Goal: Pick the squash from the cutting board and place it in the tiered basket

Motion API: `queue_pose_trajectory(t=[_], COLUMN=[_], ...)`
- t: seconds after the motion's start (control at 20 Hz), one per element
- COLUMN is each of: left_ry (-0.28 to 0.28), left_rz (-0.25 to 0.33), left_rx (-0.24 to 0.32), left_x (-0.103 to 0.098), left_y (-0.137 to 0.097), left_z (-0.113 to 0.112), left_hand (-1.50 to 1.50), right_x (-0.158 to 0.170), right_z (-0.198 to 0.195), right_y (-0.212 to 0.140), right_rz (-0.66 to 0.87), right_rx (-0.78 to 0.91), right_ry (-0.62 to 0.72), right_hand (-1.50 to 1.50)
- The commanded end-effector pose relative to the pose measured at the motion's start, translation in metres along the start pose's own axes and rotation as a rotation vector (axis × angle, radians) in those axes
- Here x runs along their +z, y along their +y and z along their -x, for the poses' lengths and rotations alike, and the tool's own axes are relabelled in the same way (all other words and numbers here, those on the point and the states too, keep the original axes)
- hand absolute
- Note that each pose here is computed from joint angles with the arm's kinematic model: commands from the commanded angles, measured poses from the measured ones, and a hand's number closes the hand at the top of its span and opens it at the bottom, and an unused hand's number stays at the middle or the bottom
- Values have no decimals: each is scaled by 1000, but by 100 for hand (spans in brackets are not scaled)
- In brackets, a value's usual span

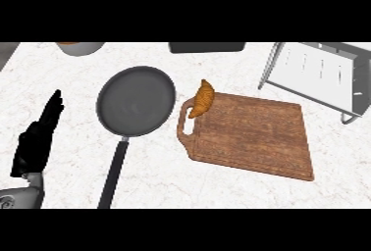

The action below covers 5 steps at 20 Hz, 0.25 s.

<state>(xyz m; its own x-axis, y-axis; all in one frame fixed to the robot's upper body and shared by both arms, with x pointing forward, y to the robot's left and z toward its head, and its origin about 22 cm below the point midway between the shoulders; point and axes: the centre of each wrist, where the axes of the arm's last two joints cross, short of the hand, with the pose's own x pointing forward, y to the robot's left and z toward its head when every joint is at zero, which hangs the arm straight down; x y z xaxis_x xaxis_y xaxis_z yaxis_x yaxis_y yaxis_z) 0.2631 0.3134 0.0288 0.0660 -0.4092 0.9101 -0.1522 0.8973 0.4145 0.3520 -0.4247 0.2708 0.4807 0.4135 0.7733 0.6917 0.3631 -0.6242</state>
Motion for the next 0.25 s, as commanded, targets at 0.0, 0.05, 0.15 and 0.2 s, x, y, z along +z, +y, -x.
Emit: queue_pose_trajectory(t=[0.0, 0.05, 0.15, 0.2], left_ry=[15, 18, 8, 6], left_rz=[-24, -14, -47, -36], left_rx=[6, 5, -21, -1], left_x=[-3, 5, 6, 6], left_y=[4, -12, 8, 5], left_z=[3, -4, 2, 9], left_hand=[0, 0, 0, 0], right_x=[16, 25, 23, 33], right_z=[36, 44, 75, 83], right_y=[-35, -42, -72, -77], right_rz=[-25, -13, -12, 7], right_rx=[-13, -27, -64, -88], right_ry=[-21, -26, -31, -51], right_hand=[-150, -150, -150, -150])
